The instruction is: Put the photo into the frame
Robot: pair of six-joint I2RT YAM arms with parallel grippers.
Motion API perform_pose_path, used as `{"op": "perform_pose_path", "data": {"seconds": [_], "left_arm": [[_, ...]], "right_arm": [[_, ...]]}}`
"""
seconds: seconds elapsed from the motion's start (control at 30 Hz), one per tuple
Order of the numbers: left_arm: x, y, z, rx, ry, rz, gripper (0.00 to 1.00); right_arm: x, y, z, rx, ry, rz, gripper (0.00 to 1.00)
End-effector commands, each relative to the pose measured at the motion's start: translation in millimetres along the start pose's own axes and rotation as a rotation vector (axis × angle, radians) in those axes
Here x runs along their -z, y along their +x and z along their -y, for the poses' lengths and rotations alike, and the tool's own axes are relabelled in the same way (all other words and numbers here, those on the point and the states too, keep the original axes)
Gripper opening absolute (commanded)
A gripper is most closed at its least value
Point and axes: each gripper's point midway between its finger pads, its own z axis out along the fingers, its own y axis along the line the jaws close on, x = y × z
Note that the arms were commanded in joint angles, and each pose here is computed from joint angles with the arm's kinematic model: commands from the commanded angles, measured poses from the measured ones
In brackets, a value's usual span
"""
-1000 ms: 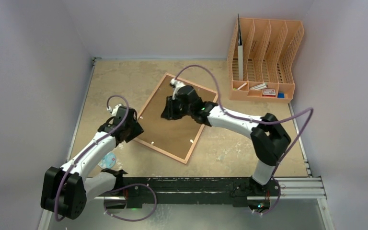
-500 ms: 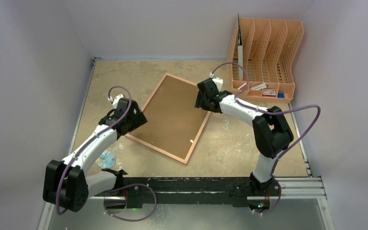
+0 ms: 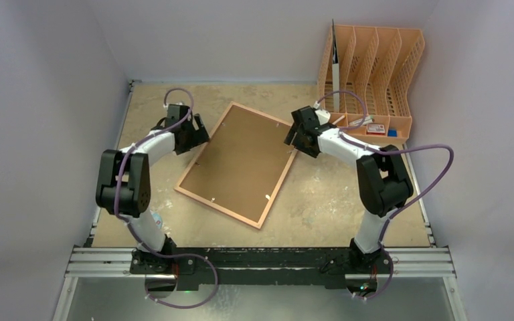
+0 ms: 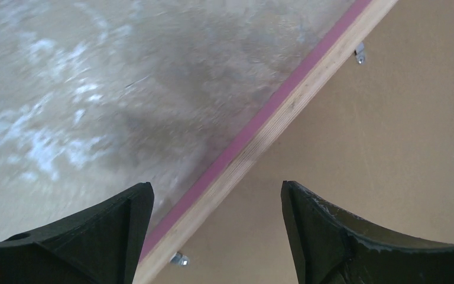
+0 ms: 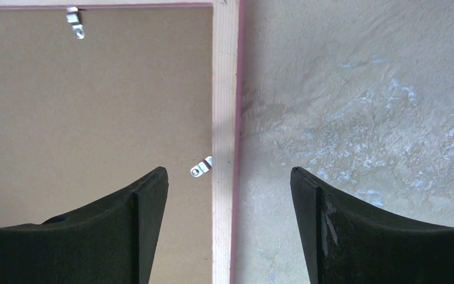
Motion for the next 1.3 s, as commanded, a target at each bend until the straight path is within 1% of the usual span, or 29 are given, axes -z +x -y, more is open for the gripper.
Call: {"op": "perform_pose_path", "data": {"seconds": [0.0, 0.07, 0.13, 0.2, 0.3, 0.4, 0.53, 0.6, 0.73, 0.87, 1.0, 1.1, 1.17, 1.23, 1.27], "left_arm": [[-15, -14, 33, -0.135, 0.158, -0.004, 0.80], [-18, -7, 36, -0.142, 0.188, -0.033, 0.77], [-18, 1, 40, -0.121, 0.220, -0.057, 0.70], [-18, 14, 37, -0.066, 0.212, -0.100, 0.61], [-15, 35, 31, 0.004, 0.184, -0.189, 0.46], [-2, 48, 26, 0.027, 0.172, -0.223, 0.37], [18, 70, 6, 0.023, 0.112, -0.260, 0.31], [29, 82, 0, 0.022, 0.106, -0.274, 0.30], [56, 110, 8, 0.054, 0.217, -0.327, 0.29], [71, 129, 0, 0.065, 0.231, -0.348, 0.29], [78, 144, -14, 0.064, 0.204, -0.364, 0.30], [80, 154, -19, 0.066, 0.203, -0.380, 0.31], [81, 156, -22, 0.066, 0.197, -0.376, 0.33], [82, 154, -23, 0.066, 0.192, -0.363, 0.36], [82, 152, -23, 0.066, 0.189, -0.354, 0.37]], "right_arm": [[1, 7, 6, -0.046, -0.018, -0.032, 0.78], [1, 10, 8, -0.048, -0.021, -0.036, 0.78], [0, 12, 11, -0.050, -0.022, -0.040, 0.78], [-4, 14, 9, -0.054, -0.048, -0.052, 0.77], [-4, 13, 0, -0.053, -0.118, -0.048, 0.71], [-7, 7, 2, -0.062, -0.104, -0.028, 0.70], [-10, 0, 3, -0.067, -0.092, -0.007, 0.69], [-10, -2, 1, -0.068, -0.099, -0.002, 0.68], [-12, -6, -5, -0.058, -0.112, 0.003, 0.62], [-14, -10, -17, -0.005, -0.160, 0.005, 0.59], [-23, -12, -25, 0.050, -0.171, -0.005, 0.58], [-23, -20, -42, 0.127, -0.258, 0.027, 0.55], [-20, -19, -52, 0.172, -0.312, 0.020, 0.54], [-22, -25, -50, 0.157, -0.281, 0.035, 0.53], [-24, -26, -42, 0.133, -0.229, 0.037, 0.54]]}}
